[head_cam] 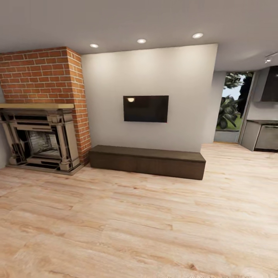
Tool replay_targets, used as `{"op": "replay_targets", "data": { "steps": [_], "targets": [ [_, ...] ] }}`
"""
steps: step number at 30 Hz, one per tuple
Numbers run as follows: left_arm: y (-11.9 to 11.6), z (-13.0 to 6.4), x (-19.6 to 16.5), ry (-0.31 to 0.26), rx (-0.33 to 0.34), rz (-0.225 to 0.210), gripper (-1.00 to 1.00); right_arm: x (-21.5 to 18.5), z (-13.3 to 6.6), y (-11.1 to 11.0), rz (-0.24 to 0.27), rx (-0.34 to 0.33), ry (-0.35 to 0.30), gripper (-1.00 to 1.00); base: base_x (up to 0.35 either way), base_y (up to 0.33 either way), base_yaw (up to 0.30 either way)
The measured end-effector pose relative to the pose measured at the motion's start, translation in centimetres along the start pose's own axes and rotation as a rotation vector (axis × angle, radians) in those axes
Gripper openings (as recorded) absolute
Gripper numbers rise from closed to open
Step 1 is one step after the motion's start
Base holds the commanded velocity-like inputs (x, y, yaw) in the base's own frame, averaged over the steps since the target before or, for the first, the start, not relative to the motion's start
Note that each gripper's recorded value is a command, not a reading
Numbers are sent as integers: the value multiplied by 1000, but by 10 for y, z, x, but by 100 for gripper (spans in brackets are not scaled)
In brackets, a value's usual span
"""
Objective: Turn on the radio receiver that's on the table in the living room.
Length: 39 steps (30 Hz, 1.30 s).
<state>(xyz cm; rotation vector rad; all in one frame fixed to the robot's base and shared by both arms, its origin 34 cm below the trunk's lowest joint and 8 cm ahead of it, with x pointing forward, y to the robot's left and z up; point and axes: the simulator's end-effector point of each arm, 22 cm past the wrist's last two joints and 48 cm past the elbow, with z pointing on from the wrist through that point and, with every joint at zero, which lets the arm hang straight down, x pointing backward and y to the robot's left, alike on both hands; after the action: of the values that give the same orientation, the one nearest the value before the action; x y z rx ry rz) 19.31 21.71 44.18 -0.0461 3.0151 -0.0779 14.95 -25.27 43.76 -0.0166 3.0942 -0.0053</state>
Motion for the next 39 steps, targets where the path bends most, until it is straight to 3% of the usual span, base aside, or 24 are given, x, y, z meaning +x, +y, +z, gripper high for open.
{"op": "replay_targets", "data": {
  "steps": [16, 39],
  "targets": [
    [0, 0, 0, 0, 0, 1, 100, 0, 0, 0, 0, 1, 1, 100, 20, 0, -232],
    [1, 0, 0, 1, -1, 2, 100, 0, 0, 0, 0, 1, 0, 100, 306, 0, 0]
  ]
}}
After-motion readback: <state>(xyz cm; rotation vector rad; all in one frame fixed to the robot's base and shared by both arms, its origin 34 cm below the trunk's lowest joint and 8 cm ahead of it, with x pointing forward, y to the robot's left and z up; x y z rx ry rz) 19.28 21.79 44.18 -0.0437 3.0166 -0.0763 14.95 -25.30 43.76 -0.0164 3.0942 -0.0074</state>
